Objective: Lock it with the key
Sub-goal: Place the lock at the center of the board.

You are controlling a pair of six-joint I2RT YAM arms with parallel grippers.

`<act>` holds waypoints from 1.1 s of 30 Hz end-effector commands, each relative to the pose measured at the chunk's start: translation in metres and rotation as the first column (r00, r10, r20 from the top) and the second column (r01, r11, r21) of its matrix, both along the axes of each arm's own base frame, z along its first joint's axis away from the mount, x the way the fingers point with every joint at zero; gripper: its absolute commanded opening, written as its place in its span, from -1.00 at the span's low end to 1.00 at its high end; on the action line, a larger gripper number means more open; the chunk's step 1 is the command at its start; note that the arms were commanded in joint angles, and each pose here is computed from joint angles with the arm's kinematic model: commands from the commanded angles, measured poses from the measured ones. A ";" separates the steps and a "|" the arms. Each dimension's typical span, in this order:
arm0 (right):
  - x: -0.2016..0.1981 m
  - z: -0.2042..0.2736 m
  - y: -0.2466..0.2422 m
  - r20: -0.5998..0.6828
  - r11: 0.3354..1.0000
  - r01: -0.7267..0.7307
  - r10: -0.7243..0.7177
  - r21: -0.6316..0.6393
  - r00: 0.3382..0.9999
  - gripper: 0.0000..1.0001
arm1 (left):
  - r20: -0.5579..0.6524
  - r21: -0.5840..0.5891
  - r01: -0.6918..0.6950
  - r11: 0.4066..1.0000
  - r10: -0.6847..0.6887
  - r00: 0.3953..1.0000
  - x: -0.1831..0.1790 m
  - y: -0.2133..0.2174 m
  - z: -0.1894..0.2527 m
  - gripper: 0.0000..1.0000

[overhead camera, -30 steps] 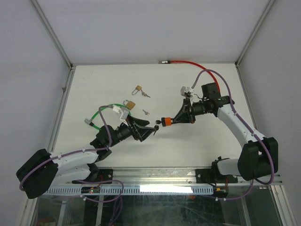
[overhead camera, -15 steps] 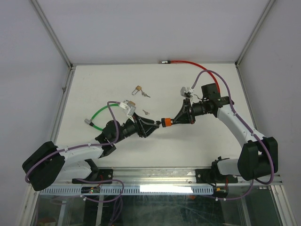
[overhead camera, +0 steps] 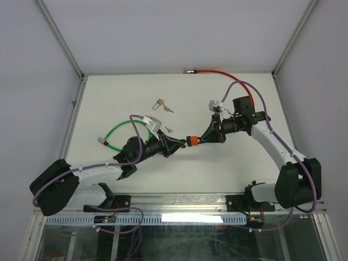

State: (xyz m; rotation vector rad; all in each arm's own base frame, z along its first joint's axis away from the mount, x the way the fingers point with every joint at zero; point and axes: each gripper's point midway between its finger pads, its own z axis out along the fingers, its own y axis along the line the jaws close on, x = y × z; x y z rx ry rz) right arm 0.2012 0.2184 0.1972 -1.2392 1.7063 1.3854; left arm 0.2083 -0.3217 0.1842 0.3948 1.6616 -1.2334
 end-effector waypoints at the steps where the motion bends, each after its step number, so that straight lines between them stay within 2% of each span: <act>1: 0.000 0.017 0.004 0.032 0.997 -0.027 0.025 0.069 0.999 -1.00 | 0.070 -0.037 0.024 0.999 -0.021 0.997 0.001 -0.009 0.025 -0.76; 4: 0.000 0.017 0.004 0.035 0.997 -0.027 0.025 0.069 0.999 -1.00 | 0.084 -0.024 0.010 1.000 -0.008 0.996 0.002 -0.006 0.023 -0.99; 10: 0.001 0.018 0.003 0.038 0.998 -0.018 0.016 0.060 0.999 -1.00 | 0.092 0.047 -0.148 0.988 0.144 0.985 0.018 0.020 0.008 -1.00; 14: 0.009 0.018 0.003 0.015 0.999 0.024 -0.024 0.040 1.000 -1.00 | 0.079 0.135 -0.308 0.942 0.299 0.951 0.036 0.046 -0.011 -1.00; 17: 0.014 0.018 0.003 0.007 0.998 0.045 -0.045 0.036 0.999 -1.00 | 0.084 0.172 -0.372 0.912 0.362 0.928 0.042 0.060 -0.021 -1.00; 24: 0.019 0.019 -0.002 0.008 0.997 0.070 -0.071 0.041 0.997 -1.00 | 0.092 0.168 -0.391 0.905 0.381 0.920 0.040 0.069 -0.022 -1.00; 33: 0.031 0.021 -0.011 0.023 0.989 0.136 -0.137 0.053 0.990 -1.00 | 0.070 0.069 -0.326 0.943 0.322 0.944 0.033 0.059 -0.009 -1.00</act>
